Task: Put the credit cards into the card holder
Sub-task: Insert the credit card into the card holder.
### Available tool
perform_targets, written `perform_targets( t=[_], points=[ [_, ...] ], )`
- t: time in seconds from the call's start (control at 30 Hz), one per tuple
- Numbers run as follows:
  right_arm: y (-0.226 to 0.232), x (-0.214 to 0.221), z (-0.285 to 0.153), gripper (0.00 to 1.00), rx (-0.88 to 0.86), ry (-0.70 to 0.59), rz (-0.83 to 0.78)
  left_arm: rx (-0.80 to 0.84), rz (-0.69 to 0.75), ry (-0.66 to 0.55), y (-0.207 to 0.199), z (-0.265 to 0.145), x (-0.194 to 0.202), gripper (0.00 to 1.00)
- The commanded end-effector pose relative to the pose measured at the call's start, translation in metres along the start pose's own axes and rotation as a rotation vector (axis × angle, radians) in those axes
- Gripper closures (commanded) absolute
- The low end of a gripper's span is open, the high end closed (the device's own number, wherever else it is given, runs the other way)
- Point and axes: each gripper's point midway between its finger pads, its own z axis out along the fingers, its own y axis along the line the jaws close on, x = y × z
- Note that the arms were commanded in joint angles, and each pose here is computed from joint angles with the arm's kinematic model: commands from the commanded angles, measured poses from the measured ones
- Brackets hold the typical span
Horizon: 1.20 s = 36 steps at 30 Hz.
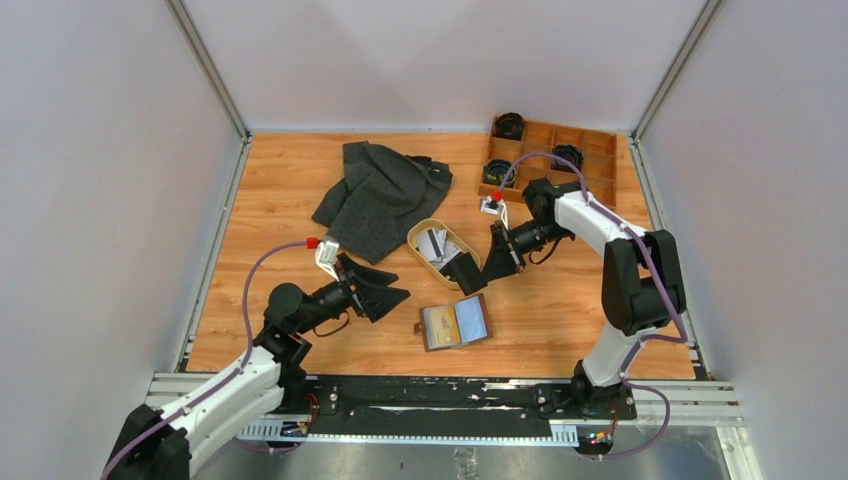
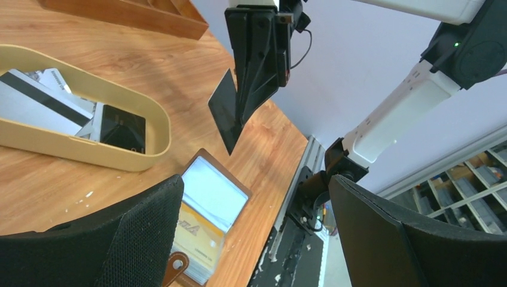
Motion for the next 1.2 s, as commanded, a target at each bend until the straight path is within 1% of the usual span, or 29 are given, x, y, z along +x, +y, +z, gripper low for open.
perform_targets(
  t=[0.0, 0.17, 0.27, 0.43, 0.57, 0.77, 0.83, 0.97, 1.17],
  points=[
    [0.006, -0.004, 0.002, 1.0, -0.033, 0.0, -0.015, 0.054, -0.004, -0.034, -0.007, 0.006, -0.005, 0.06],
    [0.006, -0.002, 0.004, 1.0, -0.044, 0.013, -0.012, 0.055, -0.033, 0.021, -0.002, 0.018, 0.002, 0.11],
    [0.011, -0.001, 0.008, 1.0, -0.066, 0.025, -0.022, 0.045, -0.039, 0.058, 0.002, 0.026, 0.009, 0.12],
    [0.016, 0.004, 0.019, 1.0, -0.096, 0.069, -0.032, 0.073, -0.041, 0.086, 0.001, 0.041, 0.015, 0.16],
    [0.018, 0.006, 0.024, 1.0, -0.111, 0.086, -0.04, 0.115, -0.07, 0.093, -0.001, 0.052, 0.018, 0.23],
    [0.021, 0.007, 0.026, 1.0, -0.126, 0.098, -0.038, 0.199, -0.164, 0.101, -0.005, 0.063, 0.029, 0.34],
    [0.021, 0.007, 0.026, 1.0, -0.129, 0.099, -0.043, 0.197, -0.19, 0.12, 0.0, 0.067, 0.037, 0.37],
    [0.022, 0.008, 0.027, 1.0, -0.132, 0.103, -0.041, 0.194, -0.181, 0.132, 0.002, 0.074, 0.044, 0.42],
    [0.023, 0.009, 0.03, 1.0, -0.142, 0.114, -0.036, 0.209, -0.187, 0.146, -0.001, 0.083, 0.047, 0.57]
  ],
)
